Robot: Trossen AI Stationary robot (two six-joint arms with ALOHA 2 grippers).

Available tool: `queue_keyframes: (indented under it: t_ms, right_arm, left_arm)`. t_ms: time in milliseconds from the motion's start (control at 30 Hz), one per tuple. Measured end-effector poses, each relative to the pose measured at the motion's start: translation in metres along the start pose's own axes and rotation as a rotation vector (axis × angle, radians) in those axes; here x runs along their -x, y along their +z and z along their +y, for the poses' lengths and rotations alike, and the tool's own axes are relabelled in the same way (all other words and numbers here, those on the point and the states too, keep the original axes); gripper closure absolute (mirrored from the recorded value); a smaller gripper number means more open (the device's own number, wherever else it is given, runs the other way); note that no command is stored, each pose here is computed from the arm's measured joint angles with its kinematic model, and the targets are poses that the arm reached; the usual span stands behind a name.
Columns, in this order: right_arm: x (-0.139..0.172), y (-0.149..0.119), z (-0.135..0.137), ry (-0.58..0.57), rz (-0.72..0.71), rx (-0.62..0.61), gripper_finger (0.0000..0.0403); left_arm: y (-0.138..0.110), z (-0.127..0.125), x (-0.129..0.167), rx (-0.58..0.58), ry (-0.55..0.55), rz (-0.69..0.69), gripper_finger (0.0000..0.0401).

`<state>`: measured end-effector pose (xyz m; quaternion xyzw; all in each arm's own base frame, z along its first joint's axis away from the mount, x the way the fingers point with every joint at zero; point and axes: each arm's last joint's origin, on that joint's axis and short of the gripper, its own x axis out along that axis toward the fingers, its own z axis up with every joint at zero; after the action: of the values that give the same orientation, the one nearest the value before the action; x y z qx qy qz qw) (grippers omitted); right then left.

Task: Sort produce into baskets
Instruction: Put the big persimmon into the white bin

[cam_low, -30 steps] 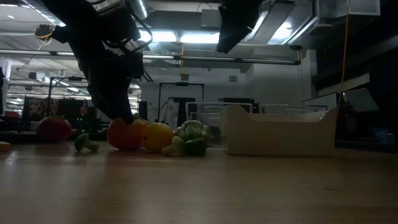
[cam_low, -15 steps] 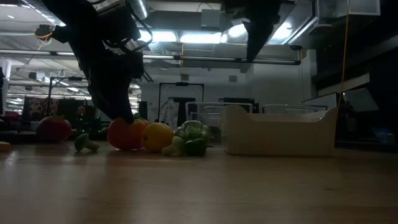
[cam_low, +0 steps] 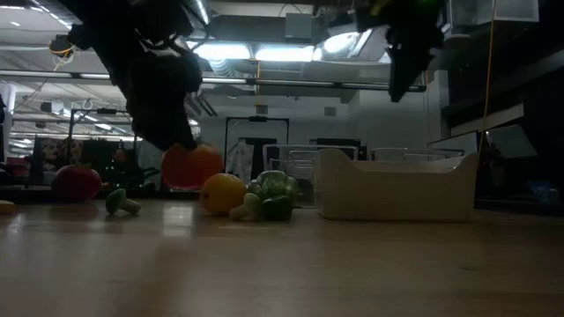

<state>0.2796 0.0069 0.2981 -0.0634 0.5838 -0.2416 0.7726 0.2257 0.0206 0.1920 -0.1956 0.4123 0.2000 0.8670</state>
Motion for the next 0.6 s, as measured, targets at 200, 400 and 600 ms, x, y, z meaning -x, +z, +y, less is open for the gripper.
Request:
queue_keyframes:
  t_ms: [200, 400, 600]
  right_arm:
    - [-0.011, -0.032, -0.002, 0.103, -0.162, -0.091, 0.0105]
    - [-0.024, -0.047, 0.0, 0.129, -0.257, -0.131, 0.0105]
    - [-0.026, -0.047, 0.002, 0.126, -0.281, -0.085, 0.0105]
  left_arm:
    - [0.021, -0.008, 0.021, 0.057, -0.061, -0.103, 0.0071]
    - [0.054, -0.023, 0.036, 0.088, -0.172, -0.307, 0.0071]
    - [0.08, -0.035, 0.038, 0.115, -0.257, -0.472, 0.0071]
